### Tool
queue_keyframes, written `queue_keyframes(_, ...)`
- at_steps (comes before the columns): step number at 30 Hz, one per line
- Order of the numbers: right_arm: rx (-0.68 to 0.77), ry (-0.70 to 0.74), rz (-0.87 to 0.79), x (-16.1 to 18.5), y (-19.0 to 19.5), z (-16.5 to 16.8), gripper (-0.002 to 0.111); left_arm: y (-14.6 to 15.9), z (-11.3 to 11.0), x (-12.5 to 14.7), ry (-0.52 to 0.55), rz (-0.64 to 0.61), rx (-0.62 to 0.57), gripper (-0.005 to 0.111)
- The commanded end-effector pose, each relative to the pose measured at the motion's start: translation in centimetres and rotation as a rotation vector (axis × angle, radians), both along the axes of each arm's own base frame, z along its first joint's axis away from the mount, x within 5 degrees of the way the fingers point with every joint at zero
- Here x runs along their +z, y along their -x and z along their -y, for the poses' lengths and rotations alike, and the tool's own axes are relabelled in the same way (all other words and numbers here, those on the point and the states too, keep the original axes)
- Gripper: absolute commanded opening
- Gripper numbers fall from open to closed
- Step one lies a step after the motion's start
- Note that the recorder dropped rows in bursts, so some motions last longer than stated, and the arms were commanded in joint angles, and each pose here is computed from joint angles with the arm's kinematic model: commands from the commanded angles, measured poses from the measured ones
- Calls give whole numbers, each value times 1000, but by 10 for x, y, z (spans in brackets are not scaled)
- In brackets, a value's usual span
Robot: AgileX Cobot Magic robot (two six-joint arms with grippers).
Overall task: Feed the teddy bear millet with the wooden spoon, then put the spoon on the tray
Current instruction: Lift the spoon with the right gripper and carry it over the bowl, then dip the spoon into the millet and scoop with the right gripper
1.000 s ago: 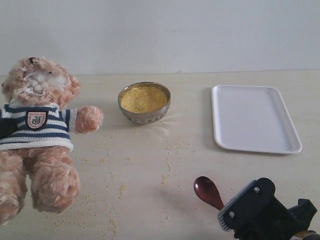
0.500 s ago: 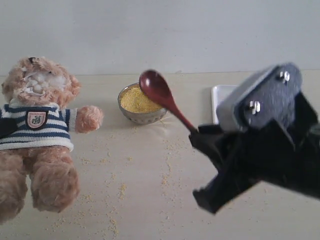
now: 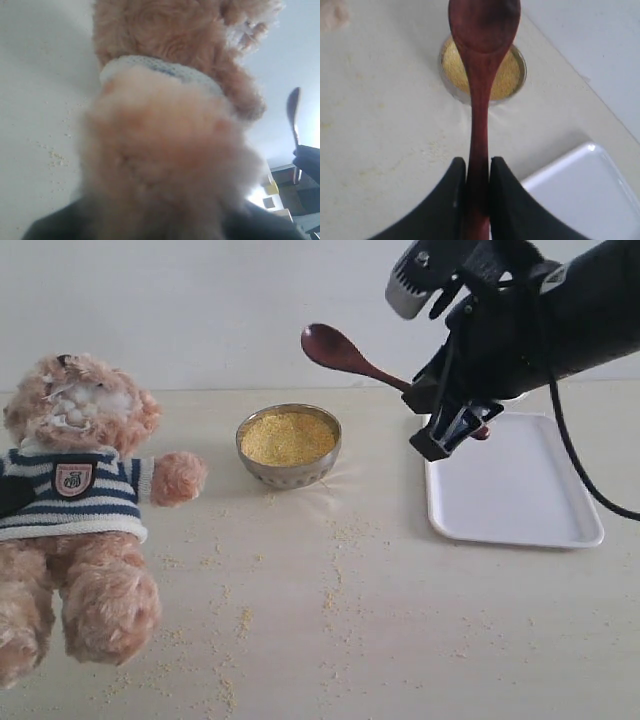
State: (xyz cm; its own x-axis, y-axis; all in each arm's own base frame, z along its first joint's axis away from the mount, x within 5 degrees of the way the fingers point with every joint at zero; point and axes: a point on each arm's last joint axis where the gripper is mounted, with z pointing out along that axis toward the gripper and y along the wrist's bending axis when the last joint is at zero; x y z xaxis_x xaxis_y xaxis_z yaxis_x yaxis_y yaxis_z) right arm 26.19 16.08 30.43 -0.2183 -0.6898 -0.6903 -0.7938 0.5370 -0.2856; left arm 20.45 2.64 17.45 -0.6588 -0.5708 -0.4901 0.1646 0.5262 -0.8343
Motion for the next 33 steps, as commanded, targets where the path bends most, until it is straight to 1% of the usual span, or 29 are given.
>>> queue_keyframes(1,-17,153,48,-10,-31,-2,0,0,0,3,39,7,14,5)
queue_keyframes(6,48,207,65,-15,-59,-22,0,0,0,3,39,7,14,5)
queue_keyframes(8,96,251,67,-20,-67,-35,0,0,-2,0,-3,-1,27,5)
queue_keyframes(11,175,378,85,-29,-77,-60,0,-1,-5,-4,-58,-22,48,5)
queue_keyframes(16,199,624,135,-50,-95,-86,0,-1,-5,-5,-63,-27,52,5)
queue_keyframes(19,219,734,169,-60,-103,-95,0,-1,-5,-5,-78,-14,46,5)
queue_keyframes(23,185,783,201,-72,-113,-100,0,-1,-5,-5,-82,-11,45,5)
queue_keyframes(30,199,855,253,-81,-130,-109,0,-1,-5,-5,-86,-8,43,5)
queue_keyframes(33,224,892,247,-88,-134,-112,0,-1,-5,-5,-86,-8,43,5)
